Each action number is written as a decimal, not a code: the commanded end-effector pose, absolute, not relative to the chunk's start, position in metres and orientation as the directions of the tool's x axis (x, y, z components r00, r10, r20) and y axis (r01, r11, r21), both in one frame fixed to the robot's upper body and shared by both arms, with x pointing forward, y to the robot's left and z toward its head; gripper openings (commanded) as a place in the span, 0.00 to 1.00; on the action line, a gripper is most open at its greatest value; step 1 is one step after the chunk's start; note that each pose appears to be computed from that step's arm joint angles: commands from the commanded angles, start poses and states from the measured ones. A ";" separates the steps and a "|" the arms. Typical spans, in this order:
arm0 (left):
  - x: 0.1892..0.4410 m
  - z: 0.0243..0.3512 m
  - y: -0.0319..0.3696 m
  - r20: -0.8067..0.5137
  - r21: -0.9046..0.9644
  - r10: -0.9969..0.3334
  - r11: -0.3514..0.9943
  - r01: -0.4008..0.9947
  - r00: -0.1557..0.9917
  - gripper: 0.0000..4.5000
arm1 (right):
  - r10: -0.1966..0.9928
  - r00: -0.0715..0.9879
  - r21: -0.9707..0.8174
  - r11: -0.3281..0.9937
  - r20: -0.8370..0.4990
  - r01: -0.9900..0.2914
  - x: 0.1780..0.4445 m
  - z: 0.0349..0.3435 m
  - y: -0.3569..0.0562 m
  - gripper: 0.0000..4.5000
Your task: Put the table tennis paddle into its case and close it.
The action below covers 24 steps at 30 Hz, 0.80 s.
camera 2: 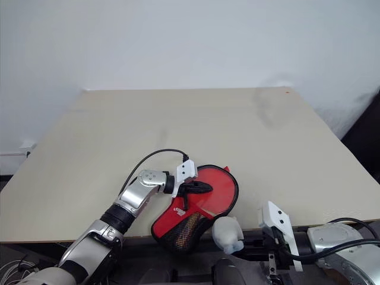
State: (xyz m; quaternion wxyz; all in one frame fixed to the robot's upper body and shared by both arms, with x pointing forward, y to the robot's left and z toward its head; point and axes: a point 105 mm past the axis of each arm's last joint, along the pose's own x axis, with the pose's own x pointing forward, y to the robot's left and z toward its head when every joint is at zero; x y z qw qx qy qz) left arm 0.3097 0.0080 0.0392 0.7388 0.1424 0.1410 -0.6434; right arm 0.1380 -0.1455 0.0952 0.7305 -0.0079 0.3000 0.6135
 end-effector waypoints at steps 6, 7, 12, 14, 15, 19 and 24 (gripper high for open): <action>0.304 0.013 0.017 -0.484 -0.020 -0.868 0.141 0.990 0.114 0.00 | 0.943 -0.090 0.441 0.065 -0.321 -0.895 0.112 0.110 -0.128 0.00; 0.304 0.013 0.017 -0.484 -0.020 -0.868 0.141 0.990 0.114 0.00 | 0.946 -0.093 0.451 0.061 -0.311 -0.890 0.111 0.111 -0.127 0.00; 0.305 0.013 0.018 -0.483 -0.018 -0.867 0.145 0.989 0.119 0.00 | 0.953 -0.044 0.468 0.106 -0.299 -0.877 0.117 0.105 -0.134 0.00; 0.306 0.013 0.019 -0.484 -0.018 -0.867 0.148 0.989 0.121 0.00 | 0.952 -0.011 0.463 0.138 -0.305 -0.876 0.125 0.102 -0.137 0.00; 0.306 0.013 0.019 -0.484 -0.017 -0.867 0.149 0.989 0.122 0.00 | 0.950 0.002 0.458 0.151 -0.311 -0.876 0.128 0.100 -0.138 0.06; 0.306 0.013 0.019 -0.484 -0.017 -0.866 0.153 0.988 0.126 0.00 | 0.945 0.026 0.447 0.178 -0.326 -0.876 0.136 0.097 -0.140 0.28; 0.307 0.013 0.020 -0.485 -0.014 -0.865 0.154 0.988 0.128 0.00 | 0.946 0.026 0.443 0.176 -0.323 -0.879 0.140 0.098 -0.137 0.57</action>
